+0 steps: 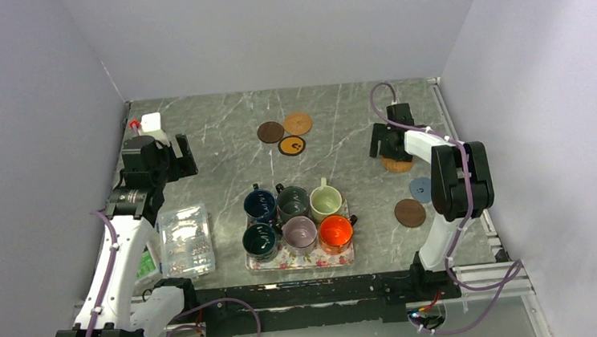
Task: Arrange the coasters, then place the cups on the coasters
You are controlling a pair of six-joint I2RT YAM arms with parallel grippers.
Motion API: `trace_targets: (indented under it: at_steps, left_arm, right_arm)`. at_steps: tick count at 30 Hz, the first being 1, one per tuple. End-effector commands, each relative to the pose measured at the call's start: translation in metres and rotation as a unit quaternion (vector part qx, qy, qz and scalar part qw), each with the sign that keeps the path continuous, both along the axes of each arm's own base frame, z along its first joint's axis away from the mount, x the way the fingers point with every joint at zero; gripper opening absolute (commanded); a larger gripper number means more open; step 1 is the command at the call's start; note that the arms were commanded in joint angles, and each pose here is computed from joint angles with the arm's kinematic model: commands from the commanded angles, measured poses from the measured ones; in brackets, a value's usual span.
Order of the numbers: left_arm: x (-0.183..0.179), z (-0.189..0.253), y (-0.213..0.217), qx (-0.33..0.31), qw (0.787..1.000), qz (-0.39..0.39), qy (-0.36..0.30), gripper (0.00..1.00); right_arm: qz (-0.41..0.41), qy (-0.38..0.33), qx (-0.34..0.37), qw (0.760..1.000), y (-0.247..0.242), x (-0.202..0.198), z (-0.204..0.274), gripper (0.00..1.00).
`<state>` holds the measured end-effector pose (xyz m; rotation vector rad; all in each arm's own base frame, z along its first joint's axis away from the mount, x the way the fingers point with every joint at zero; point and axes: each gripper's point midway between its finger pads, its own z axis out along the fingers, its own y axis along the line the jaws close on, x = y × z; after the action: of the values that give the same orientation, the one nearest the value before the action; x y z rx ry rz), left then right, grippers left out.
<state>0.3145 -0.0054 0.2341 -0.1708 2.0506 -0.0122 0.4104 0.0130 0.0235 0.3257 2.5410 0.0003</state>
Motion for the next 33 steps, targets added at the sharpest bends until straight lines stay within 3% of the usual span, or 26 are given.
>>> trace_targets:
  at_steps: [1, 22, 33]
  left_arm:
    - [0.004, 0.004, -0.001, -0.010, 1.000, 0.003, -0.014, 0.94]
    - [0.005, 0.003, 0.000, -0.008, 1.000, 0.004, -0.012, 0.94]
    - [0.004, 0.004, 0.001, -0.008, 1.000, 0.005, -0.014, 0.94]
  right_arm:
    - [0.027, -0.003, 0.046, 0.999, 0.023, 0.007, -0.007, 0.79]
    - [0.125, -0.002, 0.096, 0.987, 0.149, 0.028, -0.015, 0.78]
    - [0.162, 0.019, 0.066, 0.984, 0.179, -0.003, -0.017, 0.78]
